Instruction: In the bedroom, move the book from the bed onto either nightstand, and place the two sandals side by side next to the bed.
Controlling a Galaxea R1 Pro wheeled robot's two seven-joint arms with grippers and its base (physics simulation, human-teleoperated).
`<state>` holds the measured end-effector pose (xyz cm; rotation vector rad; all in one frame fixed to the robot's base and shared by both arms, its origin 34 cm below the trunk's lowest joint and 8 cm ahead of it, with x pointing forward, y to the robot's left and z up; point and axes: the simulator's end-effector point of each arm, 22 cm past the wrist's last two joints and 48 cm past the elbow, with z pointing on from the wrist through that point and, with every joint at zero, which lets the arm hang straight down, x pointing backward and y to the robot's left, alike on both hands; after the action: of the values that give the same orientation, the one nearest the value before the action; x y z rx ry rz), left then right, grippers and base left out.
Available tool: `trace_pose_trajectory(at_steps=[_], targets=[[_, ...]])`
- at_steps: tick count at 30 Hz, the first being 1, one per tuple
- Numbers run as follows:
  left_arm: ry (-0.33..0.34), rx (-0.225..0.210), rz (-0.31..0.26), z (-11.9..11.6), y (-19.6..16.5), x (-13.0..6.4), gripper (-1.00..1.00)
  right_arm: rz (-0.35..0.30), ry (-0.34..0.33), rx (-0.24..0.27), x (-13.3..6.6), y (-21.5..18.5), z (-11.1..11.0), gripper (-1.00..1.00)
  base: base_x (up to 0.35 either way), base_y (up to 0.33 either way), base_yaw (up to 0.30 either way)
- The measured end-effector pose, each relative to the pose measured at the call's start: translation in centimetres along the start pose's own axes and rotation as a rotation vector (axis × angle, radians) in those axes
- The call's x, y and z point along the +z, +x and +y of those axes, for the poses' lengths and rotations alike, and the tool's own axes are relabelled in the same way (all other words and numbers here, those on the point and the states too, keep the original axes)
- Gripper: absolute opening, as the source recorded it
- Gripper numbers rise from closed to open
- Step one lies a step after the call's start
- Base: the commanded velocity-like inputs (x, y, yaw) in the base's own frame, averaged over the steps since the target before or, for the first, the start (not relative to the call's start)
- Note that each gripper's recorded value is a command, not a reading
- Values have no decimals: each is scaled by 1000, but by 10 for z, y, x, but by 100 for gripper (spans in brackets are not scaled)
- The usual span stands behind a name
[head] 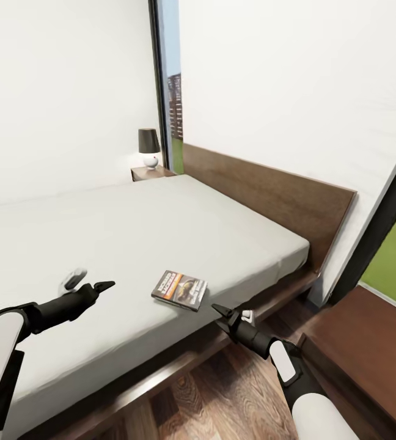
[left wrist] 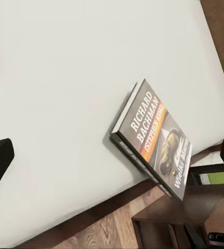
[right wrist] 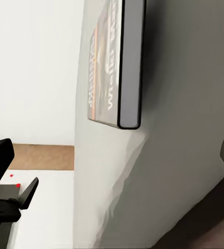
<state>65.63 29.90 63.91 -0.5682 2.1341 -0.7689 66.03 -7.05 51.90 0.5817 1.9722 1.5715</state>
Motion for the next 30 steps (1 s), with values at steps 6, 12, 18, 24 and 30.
trace_pose_trajectory(at_steps=[6, 12, 18, 24, 30], targets=[[-8, -2, 5, 4, 3, 0, 100, 8, -2, 11, 0, 2, 0, 100, 152, 161, 0], [-13, -7, 6, 6, 3, 1, 100, 22, 1, 26, 0, 5, 0, 100, 54, 57, 0], [-14, -10, 6, 7, 3, 1, 100, 27, 2, 30, 0, 4, 1, 100, 16, 17, 60], [-13, -11, 6, 6, 4, 1, 100, 27, -1, 27, 1, 1, 4, 100, 5, 5, 113], [-11, -12, 7, 6, 4, 1, 100, 26, -3, 25, 1, 0, 5, 100, 2, 2, 38]])
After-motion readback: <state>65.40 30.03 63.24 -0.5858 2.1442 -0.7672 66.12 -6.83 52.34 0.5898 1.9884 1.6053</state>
